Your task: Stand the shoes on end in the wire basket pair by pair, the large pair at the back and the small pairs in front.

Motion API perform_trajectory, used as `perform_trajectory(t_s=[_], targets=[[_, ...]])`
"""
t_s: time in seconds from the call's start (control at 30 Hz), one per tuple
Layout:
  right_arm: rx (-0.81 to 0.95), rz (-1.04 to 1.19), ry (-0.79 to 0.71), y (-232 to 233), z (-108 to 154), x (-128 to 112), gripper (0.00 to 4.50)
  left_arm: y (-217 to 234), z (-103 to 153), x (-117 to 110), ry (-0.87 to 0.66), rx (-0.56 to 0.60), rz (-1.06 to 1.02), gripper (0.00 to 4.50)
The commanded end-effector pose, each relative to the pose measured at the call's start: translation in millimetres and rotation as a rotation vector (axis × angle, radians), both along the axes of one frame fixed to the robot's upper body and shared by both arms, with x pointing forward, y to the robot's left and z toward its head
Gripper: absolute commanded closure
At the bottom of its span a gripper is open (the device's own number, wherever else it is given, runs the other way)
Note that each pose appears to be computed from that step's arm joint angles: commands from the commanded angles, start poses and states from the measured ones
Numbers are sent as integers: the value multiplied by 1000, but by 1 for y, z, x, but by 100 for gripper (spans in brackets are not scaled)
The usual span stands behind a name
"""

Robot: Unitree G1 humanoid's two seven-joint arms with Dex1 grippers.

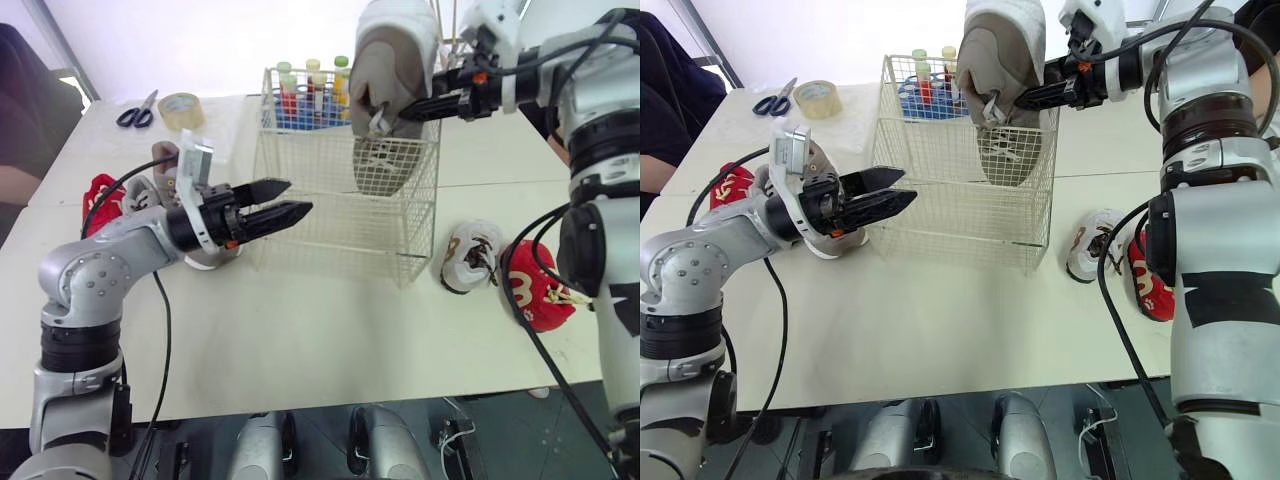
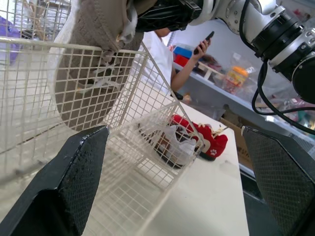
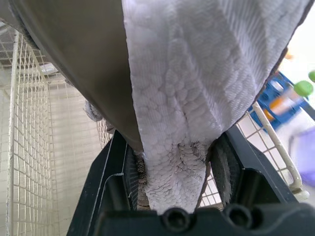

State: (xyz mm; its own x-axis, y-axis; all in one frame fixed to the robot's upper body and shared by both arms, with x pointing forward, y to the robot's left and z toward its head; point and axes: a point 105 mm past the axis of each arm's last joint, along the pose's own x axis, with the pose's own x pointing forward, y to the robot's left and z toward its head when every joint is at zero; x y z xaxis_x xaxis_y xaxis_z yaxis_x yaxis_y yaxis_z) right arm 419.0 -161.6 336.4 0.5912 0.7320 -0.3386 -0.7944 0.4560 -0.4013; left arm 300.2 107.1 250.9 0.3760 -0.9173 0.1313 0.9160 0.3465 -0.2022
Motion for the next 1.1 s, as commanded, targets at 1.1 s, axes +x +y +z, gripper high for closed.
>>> perform_trajectory(t_s=[1.1], targets=[[28,441,162,44,-19,-51,286,6,44,-6,-134,-30,-13,2]])
